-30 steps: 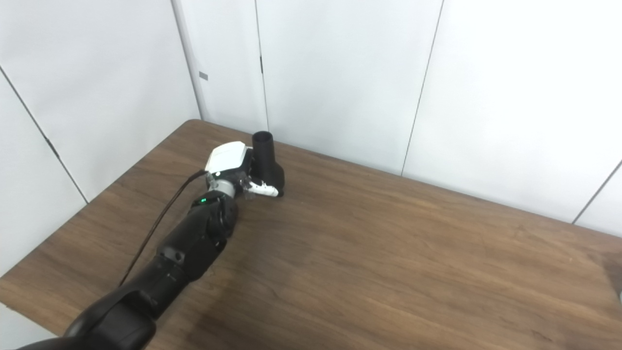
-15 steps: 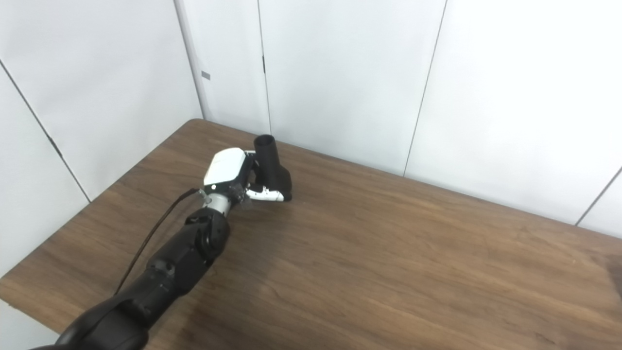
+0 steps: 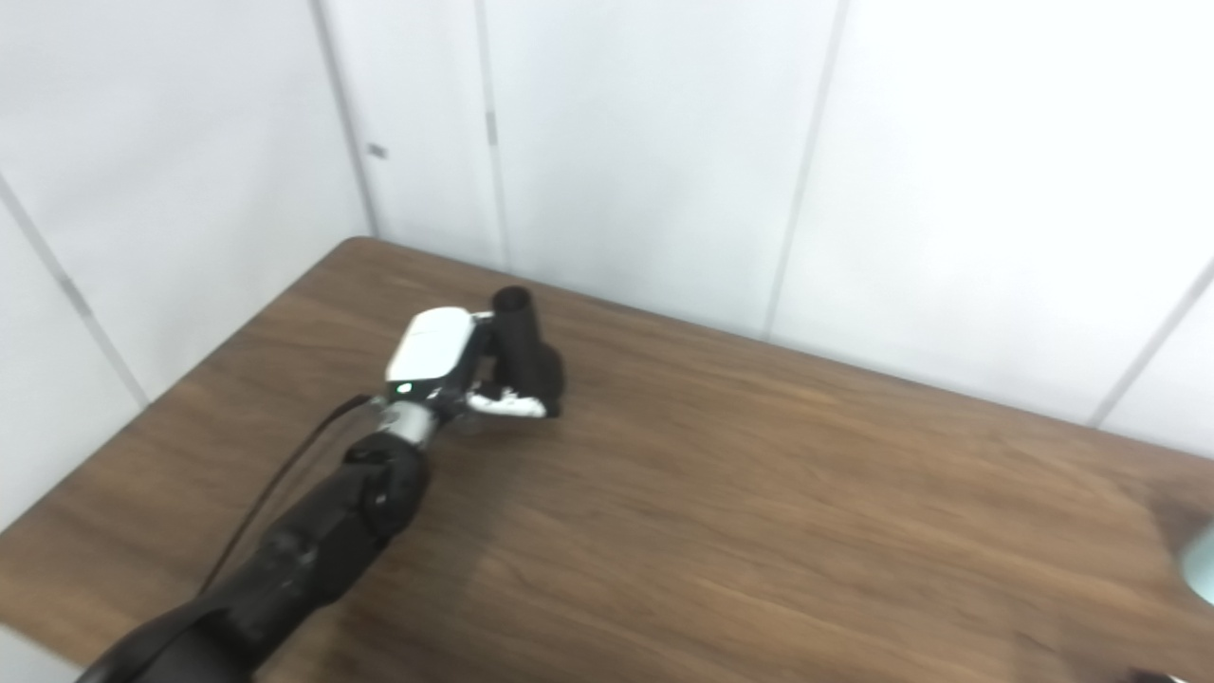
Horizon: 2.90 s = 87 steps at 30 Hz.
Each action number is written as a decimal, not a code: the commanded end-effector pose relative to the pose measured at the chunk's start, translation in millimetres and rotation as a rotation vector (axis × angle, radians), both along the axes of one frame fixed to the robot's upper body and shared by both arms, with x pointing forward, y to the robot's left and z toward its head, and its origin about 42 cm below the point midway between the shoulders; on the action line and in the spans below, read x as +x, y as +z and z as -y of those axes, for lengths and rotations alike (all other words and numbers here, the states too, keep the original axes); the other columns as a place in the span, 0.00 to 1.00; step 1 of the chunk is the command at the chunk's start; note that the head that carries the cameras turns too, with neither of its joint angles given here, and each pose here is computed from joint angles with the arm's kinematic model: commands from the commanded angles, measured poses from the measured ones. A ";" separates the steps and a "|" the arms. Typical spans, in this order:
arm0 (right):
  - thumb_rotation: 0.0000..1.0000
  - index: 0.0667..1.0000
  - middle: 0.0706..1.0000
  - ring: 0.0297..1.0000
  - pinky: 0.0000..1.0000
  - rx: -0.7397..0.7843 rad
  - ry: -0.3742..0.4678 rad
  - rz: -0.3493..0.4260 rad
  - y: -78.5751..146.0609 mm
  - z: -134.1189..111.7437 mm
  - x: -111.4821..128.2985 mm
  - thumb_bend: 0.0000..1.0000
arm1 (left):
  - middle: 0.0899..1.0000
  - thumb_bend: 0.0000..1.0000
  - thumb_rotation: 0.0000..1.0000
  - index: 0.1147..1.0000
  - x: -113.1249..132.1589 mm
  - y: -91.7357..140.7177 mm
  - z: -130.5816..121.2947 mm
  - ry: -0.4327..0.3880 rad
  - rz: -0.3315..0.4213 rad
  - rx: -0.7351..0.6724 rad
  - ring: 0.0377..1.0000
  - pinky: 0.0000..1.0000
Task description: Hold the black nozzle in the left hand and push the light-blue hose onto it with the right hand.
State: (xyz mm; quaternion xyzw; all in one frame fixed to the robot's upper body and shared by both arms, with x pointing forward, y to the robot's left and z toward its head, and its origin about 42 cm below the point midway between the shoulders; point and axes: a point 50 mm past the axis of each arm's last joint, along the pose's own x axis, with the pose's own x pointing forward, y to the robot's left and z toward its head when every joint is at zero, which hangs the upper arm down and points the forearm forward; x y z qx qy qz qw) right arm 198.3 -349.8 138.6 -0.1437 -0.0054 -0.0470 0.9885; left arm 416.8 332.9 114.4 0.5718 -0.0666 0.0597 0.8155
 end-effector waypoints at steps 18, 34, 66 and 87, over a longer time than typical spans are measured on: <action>0.17 0.64 0.67 0.67 0.61 -0.008 -0.133 0.212 69.5 -0.4 -12.9 0.35 | 0.45 0.52 0.00 0.39 -74.3 -35.7 40.9 -0.394 -0.076 -0.045 0.51 1.00; 0.00 0.65 0.67 0.67 0.60 -0.110 -0.370 0.240 89.9 17.8 -12.0 0.37 | 0.45 0.52 0.00 0.39 -95.6 -26.8 113.7 -0.691 -0.046 -0.099 0.50 0.97; 0.32 0.84 0.85 0.83 0.75 -0.229 -0.460 0.095 94.9 50.7 66.7 0.89 | 0.44 0.52 0.00 0.40 -130.5 -48.2 170.5 -0.958 -0.115 -0.115 0.47 0.91; 0.37 0.87 0.84 0.80 0.69 -0.312 -0.459 -0.039 67.6 78.1 154.0 0.94 | 0.43 0.52 0.00 0.42 -137.0 -55.3 158.9 -0.958 -0.135 -0.104 0.47 0.86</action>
